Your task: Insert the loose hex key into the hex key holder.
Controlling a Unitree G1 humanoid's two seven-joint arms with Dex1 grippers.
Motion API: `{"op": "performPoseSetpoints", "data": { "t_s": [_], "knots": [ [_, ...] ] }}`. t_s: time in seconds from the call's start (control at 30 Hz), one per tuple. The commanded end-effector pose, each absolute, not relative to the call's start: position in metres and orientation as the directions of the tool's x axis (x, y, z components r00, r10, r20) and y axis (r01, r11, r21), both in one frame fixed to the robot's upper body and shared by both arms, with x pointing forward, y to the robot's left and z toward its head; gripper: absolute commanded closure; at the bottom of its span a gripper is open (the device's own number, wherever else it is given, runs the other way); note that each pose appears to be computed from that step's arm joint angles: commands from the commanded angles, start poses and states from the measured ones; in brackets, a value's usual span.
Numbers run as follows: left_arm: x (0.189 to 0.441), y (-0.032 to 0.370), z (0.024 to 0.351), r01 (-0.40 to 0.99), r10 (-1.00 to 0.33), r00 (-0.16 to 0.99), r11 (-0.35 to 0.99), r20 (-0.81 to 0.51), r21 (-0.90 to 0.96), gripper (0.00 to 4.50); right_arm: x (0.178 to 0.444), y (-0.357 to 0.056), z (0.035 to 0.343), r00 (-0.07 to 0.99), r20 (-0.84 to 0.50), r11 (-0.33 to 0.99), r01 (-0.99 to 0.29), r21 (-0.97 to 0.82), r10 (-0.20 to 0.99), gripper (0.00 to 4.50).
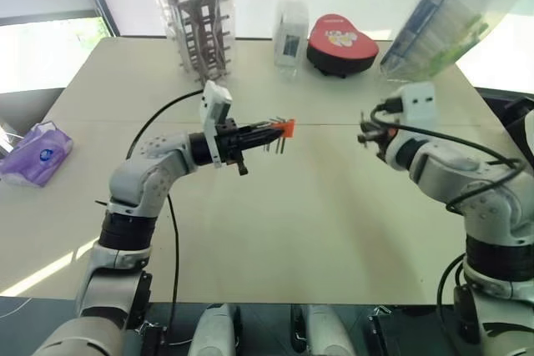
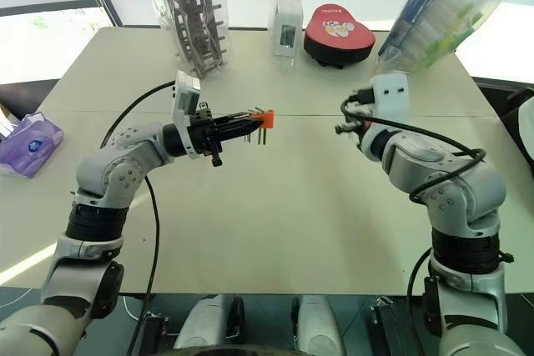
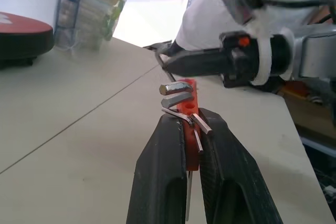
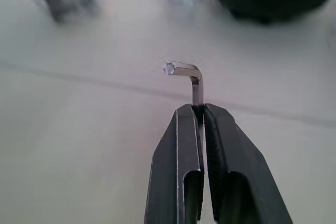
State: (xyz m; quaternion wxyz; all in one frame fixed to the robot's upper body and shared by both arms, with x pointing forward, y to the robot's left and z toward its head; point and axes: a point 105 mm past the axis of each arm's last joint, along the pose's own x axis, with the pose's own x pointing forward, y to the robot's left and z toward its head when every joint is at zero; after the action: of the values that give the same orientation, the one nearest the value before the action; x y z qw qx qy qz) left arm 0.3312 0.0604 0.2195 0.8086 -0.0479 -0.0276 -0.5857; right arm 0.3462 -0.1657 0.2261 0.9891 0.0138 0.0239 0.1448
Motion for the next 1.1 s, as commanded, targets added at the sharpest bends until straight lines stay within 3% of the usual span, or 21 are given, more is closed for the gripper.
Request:
{"op": "performPoseSetpoints", "data": {
  "t_s": [0.03, 0.17, 0.3, 0.6, 1.1],
  "knots": [
    [0.336, 0.057, 0.241, 0.949, -0.938, 0.311, 0.315, 0.151, 0.000, 4.50, 0.324, -0.136, 0.281, 0.829, 0.334, 0.881, -0.473, -0.009, 0.448, 4.48],
    [0.341, 0.060, 0.247, 0.945, -0.934, 0.323, 0.327, 0.152, 0.006, 4.50, 0.311, -0.106, 0.288, 0.686, 0.497, 0.789, -0.615, 0.005, 0.532, 4.48],
    [0.344, 0.062, 0.257, 0.941, -0.932, 0.331, 0.338, 0.151, 0.025, 4.50, 0.307, -0.082, 0.283, 0.599, 0.572, 0.710, -0.703, 0.040, 0.560, 4.48],
    [0.338, 0.078, 0.266, 0.926, -0.924, 0.358, 0.370, 0.134, 0.075, 4.50, 0.322, -0.059, 0.276, 0.559, 0.604, 0.689, -0.724, 0.023, 0.567, 4.48],
    [0.332, 0.090, 0.259, 0.898, -0.899, 0.420, 0.432, 0.126, 0.090, 4.50, 0.328, -0.049, 0.302, 0.489, 0.656, 0.655, -0.755, -0.011, 0.575, 4.48]
  ]
}}
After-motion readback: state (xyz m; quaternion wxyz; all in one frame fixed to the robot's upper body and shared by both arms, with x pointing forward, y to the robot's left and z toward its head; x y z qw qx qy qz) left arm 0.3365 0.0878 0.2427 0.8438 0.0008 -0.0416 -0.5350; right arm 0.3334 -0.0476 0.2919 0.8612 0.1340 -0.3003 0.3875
